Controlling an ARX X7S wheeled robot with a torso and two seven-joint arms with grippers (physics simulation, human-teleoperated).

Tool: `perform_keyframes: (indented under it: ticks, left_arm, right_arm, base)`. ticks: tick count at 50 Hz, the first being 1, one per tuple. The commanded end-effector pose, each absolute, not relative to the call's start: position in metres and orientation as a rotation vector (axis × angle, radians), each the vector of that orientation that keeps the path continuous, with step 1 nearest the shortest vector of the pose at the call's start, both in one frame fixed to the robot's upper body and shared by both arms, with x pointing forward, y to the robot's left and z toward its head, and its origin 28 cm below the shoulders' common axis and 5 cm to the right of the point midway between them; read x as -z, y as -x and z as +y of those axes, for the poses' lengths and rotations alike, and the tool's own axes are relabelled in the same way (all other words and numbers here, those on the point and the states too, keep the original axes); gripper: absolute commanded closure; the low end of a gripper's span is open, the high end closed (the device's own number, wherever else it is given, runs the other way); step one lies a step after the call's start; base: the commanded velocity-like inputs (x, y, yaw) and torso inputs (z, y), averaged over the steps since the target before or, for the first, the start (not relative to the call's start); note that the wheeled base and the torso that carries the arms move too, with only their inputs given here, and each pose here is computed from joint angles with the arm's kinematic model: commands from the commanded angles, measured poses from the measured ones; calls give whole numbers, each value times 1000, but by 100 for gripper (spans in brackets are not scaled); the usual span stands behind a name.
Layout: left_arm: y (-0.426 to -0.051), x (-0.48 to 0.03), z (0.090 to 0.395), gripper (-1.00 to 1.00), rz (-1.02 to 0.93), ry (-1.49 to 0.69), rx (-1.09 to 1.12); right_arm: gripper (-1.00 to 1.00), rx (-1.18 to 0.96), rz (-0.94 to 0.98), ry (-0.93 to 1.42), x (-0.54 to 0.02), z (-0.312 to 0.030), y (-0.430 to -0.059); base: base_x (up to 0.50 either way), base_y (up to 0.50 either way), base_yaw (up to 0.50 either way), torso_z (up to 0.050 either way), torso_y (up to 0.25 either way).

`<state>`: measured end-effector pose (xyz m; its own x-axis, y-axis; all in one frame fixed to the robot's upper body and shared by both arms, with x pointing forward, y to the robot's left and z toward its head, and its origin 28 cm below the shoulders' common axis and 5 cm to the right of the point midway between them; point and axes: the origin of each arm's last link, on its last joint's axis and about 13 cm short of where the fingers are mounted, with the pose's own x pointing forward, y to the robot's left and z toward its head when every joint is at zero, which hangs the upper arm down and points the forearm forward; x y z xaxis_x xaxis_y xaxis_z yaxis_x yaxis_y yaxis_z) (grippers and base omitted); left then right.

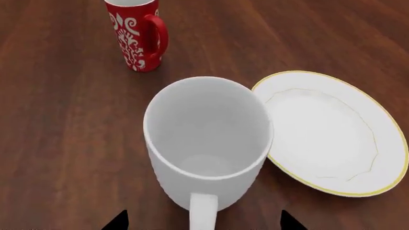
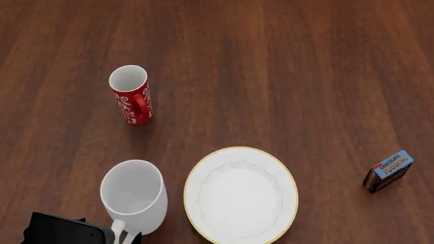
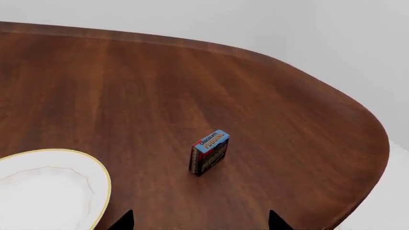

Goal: Put the white mug on the plate.

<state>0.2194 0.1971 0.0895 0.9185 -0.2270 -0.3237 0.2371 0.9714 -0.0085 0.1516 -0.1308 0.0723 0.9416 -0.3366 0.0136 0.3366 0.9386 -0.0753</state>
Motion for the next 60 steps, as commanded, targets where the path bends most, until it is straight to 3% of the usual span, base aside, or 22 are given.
perform_keyframes:
  ticks: [1, 60]
  left_arm:
    - [-224, -86, 198, -100, 350, -20, 233]
    - [-237, -67, 201, -100, 393, -22, 214]
  right_arm:
    - [-100, 341, -2, 76, -72, -131, -152]
    - [-100, 343, 9, 70, -67, -132, -151]
  base:
    - [0, 0, 0, 0, 0]
    - [0, 0, 0, 0, 0]
